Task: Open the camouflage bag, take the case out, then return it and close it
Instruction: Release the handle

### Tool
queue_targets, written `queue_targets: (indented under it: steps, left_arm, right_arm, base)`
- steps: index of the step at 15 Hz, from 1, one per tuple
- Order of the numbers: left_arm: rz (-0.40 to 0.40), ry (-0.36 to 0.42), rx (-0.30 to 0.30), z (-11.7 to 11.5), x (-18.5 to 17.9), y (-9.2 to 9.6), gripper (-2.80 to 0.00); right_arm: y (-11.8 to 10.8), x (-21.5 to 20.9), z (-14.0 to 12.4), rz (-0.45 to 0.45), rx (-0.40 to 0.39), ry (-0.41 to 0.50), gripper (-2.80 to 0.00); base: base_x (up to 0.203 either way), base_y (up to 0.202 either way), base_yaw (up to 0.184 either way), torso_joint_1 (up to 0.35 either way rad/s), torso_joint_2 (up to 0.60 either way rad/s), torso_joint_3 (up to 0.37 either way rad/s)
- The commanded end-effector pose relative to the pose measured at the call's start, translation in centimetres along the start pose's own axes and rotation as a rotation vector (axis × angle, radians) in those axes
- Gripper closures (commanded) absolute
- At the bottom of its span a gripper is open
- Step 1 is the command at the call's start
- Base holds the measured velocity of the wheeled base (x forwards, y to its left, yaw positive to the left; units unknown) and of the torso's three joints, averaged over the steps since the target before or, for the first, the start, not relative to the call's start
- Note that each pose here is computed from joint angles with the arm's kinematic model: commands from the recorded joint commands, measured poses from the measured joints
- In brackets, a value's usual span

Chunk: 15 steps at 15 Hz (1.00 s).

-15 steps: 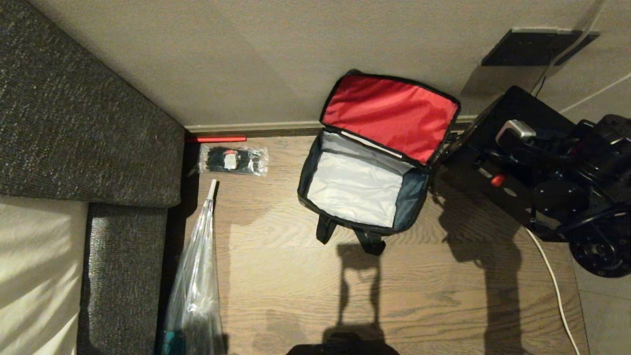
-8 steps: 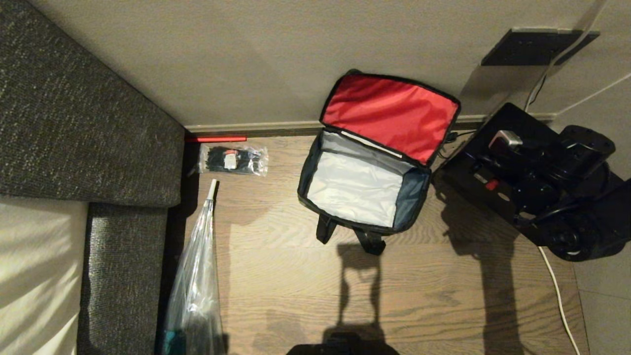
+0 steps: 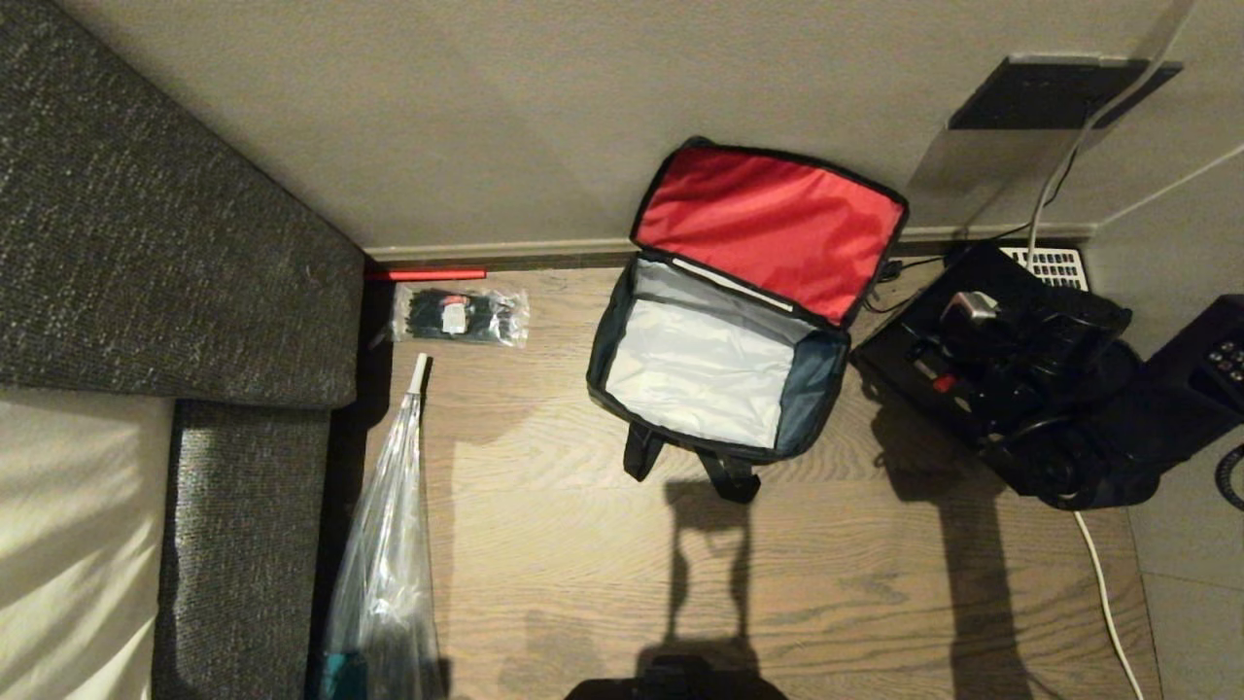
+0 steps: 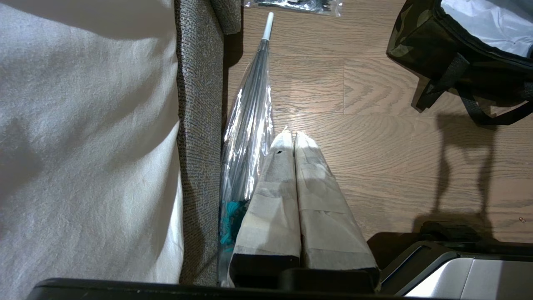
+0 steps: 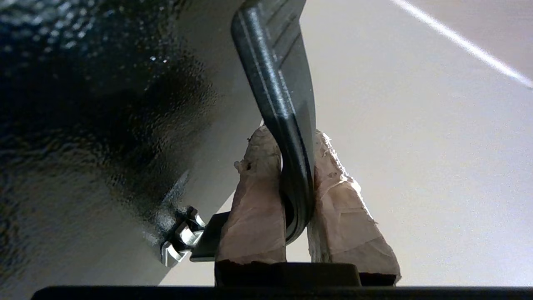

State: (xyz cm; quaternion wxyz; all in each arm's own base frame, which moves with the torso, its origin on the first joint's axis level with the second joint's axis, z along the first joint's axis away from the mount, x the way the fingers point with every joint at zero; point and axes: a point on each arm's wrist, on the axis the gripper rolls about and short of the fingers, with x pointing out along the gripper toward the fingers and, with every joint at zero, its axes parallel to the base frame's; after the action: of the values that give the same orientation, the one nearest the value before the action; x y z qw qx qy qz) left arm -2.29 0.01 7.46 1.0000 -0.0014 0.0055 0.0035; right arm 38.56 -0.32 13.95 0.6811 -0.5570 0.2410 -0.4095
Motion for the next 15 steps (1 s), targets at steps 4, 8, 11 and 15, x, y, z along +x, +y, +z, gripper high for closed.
queue_targets:
  steps: [4,8,11,15]
  left_arm:
    - [0.001,-0.003,0.0,0.0,0.0,0.0,0.0]
    - [0.001,-0.003,0.0,0.0,0.0,0.0,0.0]
    - [0.001,-0.002,0.0,0.0,0.0,0.0,0.0]
    - [0.001,-0.003,0.0,0.0,0.0,0.0,0.0]
  right_arm:
    - [6.0,1.1,0.4,0.05,-0.046,0.022,0.0]
    - [7.3,1.5,0.9,0.067,-0.053,0.014,0.0]
    - [7.8,1.3,0.7,0.094,-0.089,0.011,-2.8]
    - [8.1,0.9,0.3,0.116,-0.063,0.011,-2.8]
  base:
    - [0.0,0.0,0.0,0.0,0.0,0.0]
    - [0.0,0.0,0.0,0.0,0.0,0.0]
    - [0.0,0.0,0.0,0.0,0.0,0.0]
    - [0.0,0.0,0.0,0.0,0.0,0.0]
